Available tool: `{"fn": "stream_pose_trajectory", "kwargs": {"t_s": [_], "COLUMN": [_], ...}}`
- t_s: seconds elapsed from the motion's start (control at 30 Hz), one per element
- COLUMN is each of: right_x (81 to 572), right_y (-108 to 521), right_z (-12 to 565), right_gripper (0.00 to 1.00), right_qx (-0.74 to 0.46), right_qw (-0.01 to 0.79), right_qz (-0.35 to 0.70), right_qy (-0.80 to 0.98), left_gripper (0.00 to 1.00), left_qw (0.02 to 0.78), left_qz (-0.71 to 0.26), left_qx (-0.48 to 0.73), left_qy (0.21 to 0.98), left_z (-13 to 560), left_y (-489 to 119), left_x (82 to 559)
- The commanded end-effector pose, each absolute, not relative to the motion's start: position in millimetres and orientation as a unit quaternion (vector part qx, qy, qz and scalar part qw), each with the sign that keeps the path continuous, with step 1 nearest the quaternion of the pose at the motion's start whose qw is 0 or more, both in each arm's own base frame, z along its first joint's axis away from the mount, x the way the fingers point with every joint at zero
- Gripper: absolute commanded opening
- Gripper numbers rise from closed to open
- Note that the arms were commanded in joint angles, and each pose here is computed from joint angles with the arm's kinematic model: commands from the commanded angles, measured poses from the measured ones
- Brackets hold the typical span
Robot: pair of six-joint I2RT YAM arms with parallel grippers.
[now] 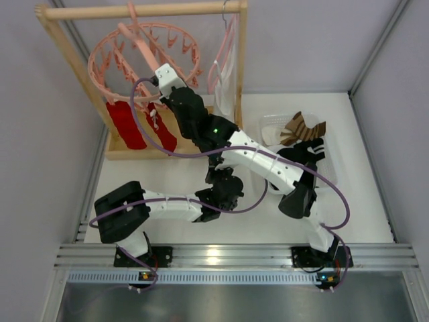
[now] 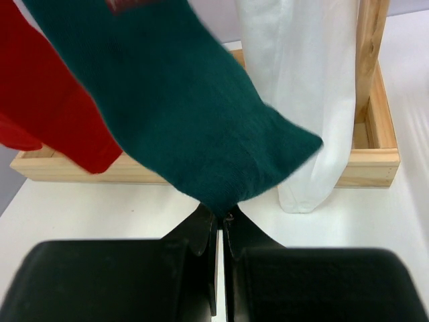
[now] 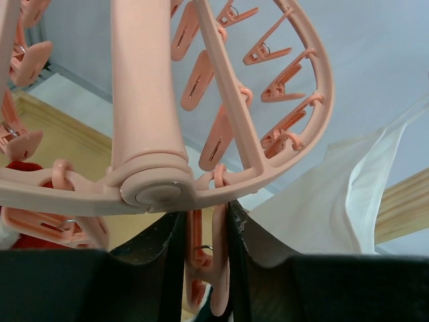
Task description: Remove the socks clipped to the hanger
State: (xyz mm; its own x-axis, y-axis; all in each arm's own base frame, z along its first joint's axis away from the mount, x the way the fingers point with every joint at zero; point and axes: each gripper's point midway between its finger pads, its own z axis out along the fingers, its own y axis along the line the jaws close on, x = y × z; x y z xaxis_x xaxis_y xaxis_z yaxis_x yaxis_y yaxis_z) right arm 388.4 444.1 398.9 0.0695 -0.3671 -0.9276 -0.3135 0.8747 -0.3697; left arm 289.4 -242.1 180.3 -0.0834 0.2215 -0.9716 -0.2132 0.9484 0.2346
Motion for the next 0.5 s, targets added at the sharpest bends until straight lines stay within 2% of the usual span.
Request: {"fn": "stream_pose_trajectory", "kwargs": {"t_s": [0.0, 0.17, 0.23, 0.27, 0.3, 0.43, 0.47], "right_x": [383, 376, 372, 370, 368, 350, 343], "right_y": [444, 447, 449, 449, 447, 447, 448], "right_z": [432, 435, 436, 436, 436, 441, 443], "right_gripper": [0.18, 0.18, 0.23, 0.30, 0.43, 0.57, 0.64], "right_qx": [-0.210, -0.210, -0.212, -0.214, -0.215, -0.227, -0.236], "right_qw": [0.719, 0.719, 0.717, 0.716, 0.714, 0.705, 0.702], "right_qz": [0.012, 0.040, 0.053, 0.058, 0.061, 0.104, 0.116], "right_qy": [0.662, 0.661, 0.662, 0.662, 0.663, 0.664, 0.662], "left_gripper": [0.00, 0.00, 0.00, 0.00, 0.00, 0.00, 0.00], "left_qw": [0.687, 0.687, 0.688, 0.688, 0.690, 0.698, 0.699], "left_qz": [0.134, 0.136, 0.131, 0.129, 0.123, 0.080, 0.068], "left_qx": [-0.024, -0.028, -0.037, -0.028, -0.027, -0.007, 0.011], "left_qy": [0.714, 0.714, 0.712, 0.713, 0.713, 0.712, 0.711], "left_z": [193, 190, 193, 190, 191, 203, 205], "left_y": [-250, -242, -237, -237, -237, -243, -251], "left_x": [289, 287, 282, 277, 274, 252, 242]}}
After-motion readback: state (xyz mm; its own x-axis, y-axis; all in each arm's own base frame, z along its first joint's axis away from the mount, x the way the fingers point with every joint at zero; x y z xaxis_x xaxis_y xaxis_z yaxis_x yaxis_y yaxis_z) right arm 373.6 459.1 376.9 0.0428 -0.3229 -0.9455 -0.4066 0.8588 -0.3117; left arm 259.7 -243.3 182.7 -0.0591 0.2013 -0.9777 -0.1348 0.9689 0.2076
